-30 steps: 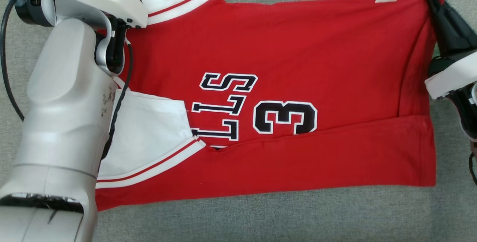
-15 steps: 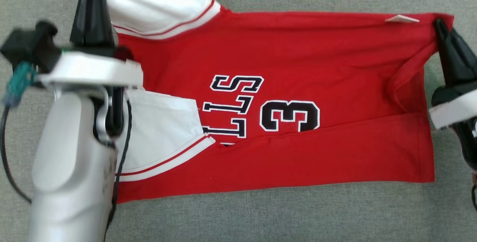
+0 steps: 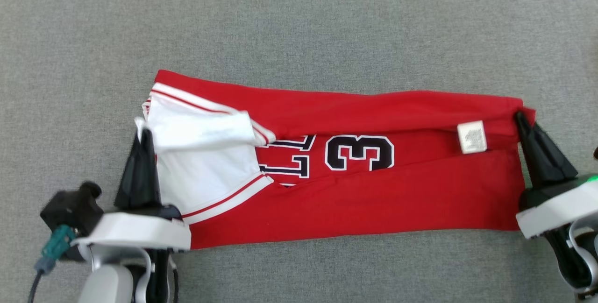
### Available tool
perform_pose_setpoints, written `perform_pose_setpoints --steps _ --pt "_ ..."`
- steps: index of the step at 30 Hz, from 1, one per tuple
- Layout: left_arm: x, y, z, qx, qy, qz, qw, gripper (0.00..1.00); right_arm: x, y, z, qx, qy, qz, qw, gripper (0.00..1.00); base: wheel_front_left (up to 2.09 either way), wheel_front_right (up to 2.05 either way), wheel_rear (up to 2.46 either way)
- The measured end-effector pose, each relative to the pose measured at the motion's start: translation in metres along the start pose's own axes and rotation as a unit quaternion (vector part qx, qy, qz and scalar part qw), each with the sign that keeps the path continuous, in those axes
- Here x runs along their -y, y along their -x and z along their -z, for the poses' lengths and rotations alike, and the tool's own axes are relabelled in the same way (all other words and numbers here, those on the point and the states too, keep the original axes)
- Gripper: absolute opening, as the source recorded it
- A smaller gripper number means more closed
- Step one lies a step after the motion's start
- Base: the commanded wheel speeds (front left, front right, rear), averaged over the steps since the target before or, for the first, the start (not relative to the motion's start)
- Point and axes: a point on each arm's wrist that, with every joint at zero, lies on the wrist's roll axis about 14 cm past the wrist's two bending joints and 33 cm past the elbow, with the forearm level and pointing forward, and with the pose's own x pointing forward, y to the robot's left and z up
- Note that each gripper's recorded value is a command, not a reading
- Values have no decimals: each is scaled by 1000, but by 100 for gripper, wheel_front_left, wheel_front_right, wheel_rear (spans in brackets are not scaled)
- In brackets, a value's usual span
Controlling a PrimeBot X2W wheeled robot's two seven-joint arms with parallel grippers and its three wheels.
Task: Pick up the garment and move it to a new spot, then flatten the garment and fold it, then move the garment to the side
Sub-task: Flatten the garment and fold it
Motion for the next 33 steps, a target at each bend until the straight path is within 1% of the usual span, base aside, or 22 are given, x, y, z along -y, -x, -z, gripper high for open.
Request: perform_pose_setpoints --steps 2,8,9,11,12,13,15,20,24,27,29,33 --pt "-2 11 11 -25 5 -6 1000 0 -1 6 3 -3 11 1 1000 0 0 0 0" --pt "-4 33 40 -86 27 -21 996 0 -6 20 15 -12 4 9 1000 0 0 0 0" --pt "-4 35 43 -92 32 -23 995 0 -6 22 17 -13 4 10 1000 17 0 0 0" --pt "-7 39 53 -110 37 -28 993 0 -8 26 22 -21 -3 13 1000 64 0 0 0" --pt "-8 41 56 -115 41 -32 992 17 -9 28 25 -23 -7 14 1000 100 0 0 0" --pt "-9 43 59 -120 42 -35 991 100 -11 30 26 -23 -12 14 1000 100 0 0 0" --pt "-12 43 59 -114 38 -39 992 100 -15 34 26 -18 -20 15 1000 100 0 0 0" --pt "-8 39 33 -46 -5 -26 999 100 -24 44 10 24 -34 21 999 100 0 0 0" --pt "4 35 7 8 -33 -9 999 100 -27 50 -19 77 -20 21 997 100 0 0 0" --pt "17 35 -13 44 -47 5 998 100 -25 56 -38 110 -7 32 993 100 0 0 0" --pt "23 36 -23 61 -45 12 997 100 -23 61 -48 125 6 38 991 100 0 0 0" --pt "32 45 -40 88 -71 31 993 100 -26 74 -60 139 24 48 989 100 0 0 0"
